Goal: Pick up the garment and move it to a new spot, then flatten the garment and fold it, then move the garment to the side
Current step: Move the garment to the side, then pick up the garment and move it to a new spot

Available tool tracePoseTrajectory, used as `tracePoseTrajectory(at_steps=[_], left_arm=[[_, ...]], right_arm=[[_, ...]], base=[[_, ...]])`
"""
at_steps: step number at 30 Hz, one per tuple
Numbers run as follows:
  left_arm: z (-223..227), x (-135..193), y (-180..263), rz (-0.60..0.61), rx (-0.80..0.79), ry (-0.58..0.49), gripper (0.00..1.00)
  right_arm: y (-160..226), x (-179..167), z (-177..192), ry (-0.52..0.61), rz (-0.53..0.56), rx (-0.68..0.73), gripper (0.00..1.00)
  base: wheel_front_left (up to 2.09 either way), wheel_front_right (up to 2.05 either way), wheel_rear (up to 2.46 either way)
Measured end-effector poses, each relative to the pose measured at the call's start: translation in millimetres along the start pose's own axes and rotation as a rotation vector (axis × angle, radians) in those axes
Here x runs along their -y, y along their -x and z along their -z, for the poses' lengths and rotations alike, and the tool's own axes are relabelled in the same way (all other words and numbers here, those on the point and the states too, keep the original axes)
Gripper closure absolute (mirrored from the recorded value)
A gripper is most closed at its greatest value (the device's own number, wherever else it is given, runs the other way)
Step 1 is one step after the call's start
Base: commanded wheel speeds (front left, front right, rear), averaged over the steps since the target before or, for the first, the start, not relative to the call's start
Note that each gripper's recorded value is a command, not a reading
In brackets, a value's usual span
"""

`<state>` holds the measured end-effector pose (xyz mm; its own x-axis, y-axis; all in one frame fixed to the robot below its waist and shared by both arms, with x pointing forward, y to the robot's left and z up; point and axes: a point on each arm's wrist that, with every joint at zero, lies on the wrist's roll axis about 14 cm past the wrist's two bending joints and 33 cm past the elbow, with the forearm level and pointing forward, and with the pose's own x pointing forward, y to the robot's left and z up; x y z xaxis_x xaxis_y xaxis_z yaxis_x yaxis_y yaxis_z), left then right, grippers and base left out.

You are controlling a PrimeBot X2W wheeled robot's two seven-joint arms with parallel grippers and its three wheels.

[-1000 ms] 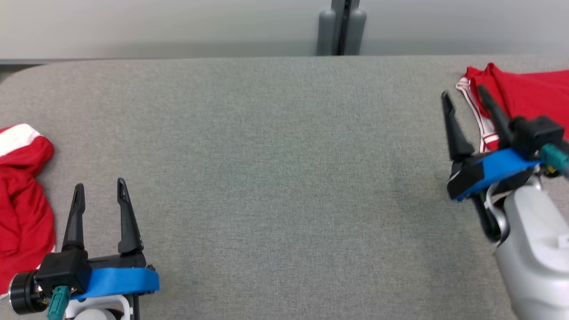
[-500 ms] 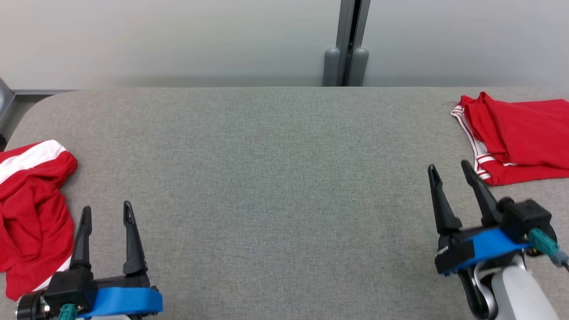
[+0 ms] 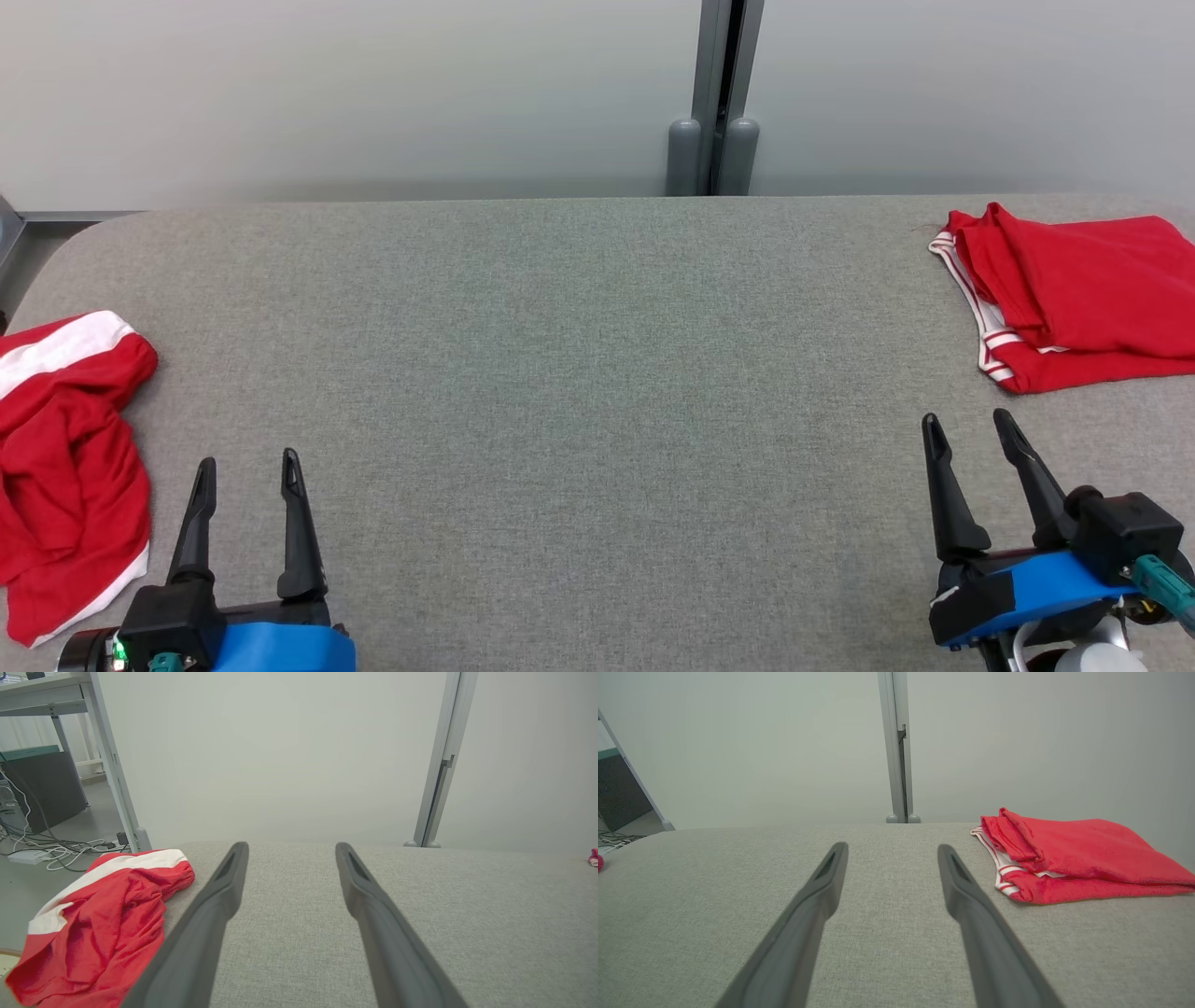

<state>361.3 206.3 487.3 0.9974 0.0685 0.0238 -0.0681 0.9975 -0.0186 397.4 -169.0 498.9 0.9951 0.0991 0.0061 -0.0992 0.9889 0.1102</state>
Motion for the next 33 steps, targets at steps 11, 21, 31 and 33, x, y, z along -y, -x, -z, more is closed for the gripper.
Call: tracePoseTrajectory(at_steps=[11, 21, 31, 33], left_arm=[[2, -2, 3, -0.001, -0.007, -0.001, 0.00], [-3, -24, 15, -0.071, 0.003, -0.014, 0.00], [-11, -70, 45, -0.217, 0.018, -0.033, 0.00], [-12, -79, 54, -0.252, 0.020, -0.037, 0.00]], right_arm=[[-1, -3, -3, 0.000, -0.004, 0.003, 0.00], [-11, -32, 0, -0.014, -0.088, 0.000, 0.00], [-27, -84, 7, -0.027, -0.234, -0.017, 0.00], [-31, -95, 9, -0.029, -0.265, -0.022, 0.00]], base=[[0.00, 0.00, 0.00], [0.00, 0.00, 0.00], [0.00, 0.00, 0.00], [0.00, 0.00, 0.00]])
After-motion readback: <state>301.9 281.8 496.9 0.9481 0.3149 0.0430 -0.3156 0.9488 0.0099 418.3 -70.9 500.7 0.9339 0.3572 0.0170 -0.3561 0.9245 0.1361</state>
